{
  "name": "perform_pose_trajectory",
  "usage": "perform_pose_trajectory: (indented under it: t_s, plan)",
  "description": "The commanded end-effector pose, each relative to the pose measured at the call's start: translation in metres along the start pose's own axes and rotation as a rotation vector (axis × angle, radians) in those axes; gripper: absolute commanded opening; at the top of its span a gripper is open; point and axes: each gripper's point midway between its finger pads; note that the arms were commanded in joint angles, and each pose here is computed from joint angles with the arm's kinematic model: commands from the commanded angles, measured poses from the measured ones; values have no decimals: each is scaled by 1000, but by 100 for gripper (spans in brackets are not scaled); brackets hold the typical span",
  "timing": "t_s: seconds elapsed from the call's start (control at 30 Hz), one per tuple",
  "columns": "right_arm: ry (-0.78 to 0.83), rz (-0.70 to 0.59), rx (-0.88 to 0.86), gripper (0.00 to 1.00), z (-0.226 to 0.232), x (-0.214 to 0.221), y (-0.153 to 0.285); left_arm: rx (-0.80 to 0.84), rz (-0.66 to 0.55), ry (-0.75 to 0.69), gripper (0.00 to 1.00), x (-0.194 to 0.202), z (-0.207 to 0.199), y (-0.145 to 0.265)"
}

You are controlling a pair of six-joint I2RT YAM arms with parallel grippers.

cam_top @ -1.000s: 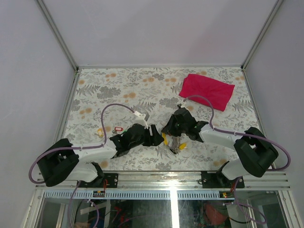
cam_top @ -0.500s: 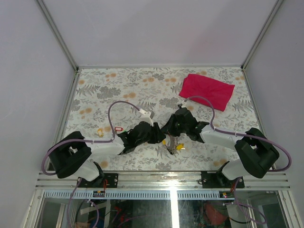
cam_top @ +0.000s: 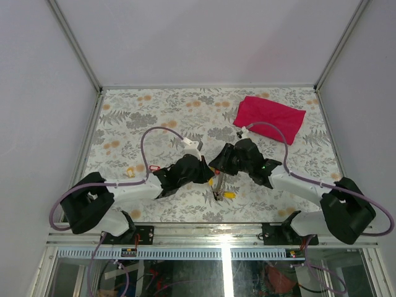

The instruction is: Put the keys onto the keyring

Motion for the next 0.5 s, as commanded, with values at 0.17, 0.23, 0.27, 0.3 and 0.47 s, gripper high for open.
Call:
perform_pose_trajectory:
  t_s: [0.17, 0.23, 0.27, 0.3, 0.47]
  plan:
    - [309, -273, -104, 63, 46, -57, 83, 1, -1, -251, 0, -32, -29, 36]
    - [368, -319, -85, 64, 43, -63, 98, -20, 20, -292, 0, -36, -30, 45]
    - [393, -336, -69, 65, 39, -65, 105, -14, 33, -318, 0, -37, -34, 50]
    - [419, -354, -56, 66, 37, -67, 111, -15, 41, -335, 0, -39, -37, 56]
    - [563, -407, -51, 67, 30, -67, 137, -18, 76, -432, 0, -53, -51, 85]
Point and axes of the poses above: each gripper's point midway between its finger pads, its own y axis back along the fingers, its own z axis along the line the jaws close on, x = y × z, and after that the axes turned 9 degrees about y, right-handed
